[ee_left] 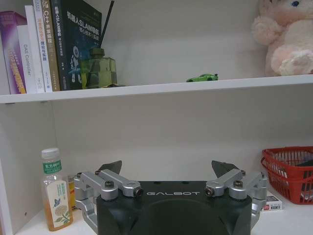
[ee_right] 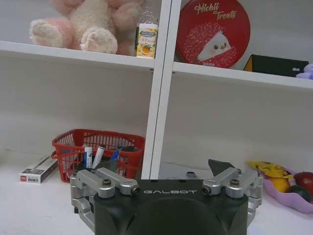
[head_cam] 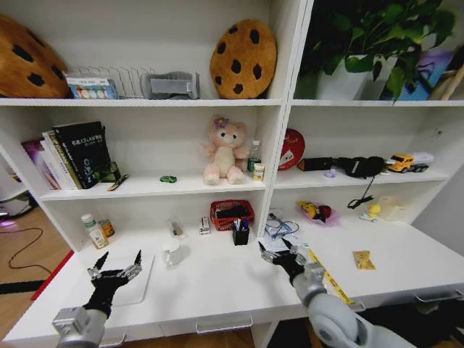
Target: Organize the objects on the table.
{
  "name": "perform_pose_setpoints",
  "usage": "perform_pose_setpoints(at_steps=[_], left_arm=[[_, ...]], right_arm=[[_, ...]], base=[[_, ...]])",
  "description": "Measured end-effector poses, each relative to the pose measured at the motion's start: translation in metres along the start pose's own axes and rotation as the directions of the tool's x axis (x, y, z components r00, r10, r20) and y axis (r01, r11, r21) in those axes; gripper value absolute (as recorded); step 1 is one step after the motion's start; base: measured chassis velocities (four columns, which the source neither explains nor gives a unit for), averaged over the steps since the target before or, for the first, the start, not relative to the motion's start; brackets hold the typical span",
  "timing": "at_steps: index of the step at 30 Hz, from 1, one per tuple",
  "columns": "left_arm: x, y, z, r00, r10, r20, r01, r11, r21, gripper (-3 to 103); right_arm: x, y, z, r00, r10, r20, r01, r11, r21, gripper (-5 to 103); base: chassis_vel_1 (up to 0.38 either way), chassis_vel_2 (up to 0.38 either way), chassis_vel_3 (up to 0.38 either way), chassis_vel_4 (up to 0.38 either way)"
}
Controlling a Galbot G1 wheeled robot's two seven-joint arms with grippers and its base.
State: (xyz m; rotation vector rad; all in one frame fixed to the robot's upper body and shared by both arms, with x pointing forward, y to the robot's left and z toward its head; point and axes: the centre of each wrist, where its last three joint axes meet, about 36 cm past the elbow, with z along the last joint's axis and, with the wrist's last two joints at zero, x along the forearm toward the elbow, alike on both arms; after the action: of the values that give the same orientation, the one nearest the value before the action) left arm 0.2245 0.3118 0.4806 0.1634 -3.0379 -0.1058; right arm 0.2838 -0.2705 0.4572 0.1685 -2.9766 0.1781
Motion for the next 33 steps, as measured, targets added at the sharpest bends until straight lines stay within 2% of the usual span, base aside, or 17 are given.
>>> perform_pose_setpoints(at_steps=[7, 14, 24, 33], left_arm=[[0.0, 0.0, 0.0, 1.0, 0.0, 0.0, 0.0, 1.0, 0.0, 100], [0.0, 0.0, 0.0, 1.0, 0.0, 0.0, 0.0, 1.0, 0.0, 100], [0.0, 0.0, 0.0, 1.0, 0.0, 0.0, 0.0, 1.0, 0.0, 100], [0.0, 0.0, 0.0, 1.0, 0.0, 0.0, 0.0, 1.0, 0.0, 100]], right_arm=[[0.042, 0.009, 0.01, 1.0, 0.017, 0.008, -0.017, 1.0, -0.013, 100], [0.043, 0.011, 0.011, 0.999, 0.036, 0.034, -0.035, 0.999, -0.034, 100], [0.037, 0.016, 0.018, 0.996, 0.055, 0.063, -0.051, 0.997, -0.061, 100], [0.024, 0.019, 0.023, 0.999, 0.047, 0.021, -0.045, 0.996, -0.081, 100]], base=[[0.0, 0.0, 0.0, 0.0], [-0.047, -0.028, 0.037, 0.041], [-0.196, -0.172, 0.181, 0.172], [-0.083, -0.1, 0.067, 0.074]])
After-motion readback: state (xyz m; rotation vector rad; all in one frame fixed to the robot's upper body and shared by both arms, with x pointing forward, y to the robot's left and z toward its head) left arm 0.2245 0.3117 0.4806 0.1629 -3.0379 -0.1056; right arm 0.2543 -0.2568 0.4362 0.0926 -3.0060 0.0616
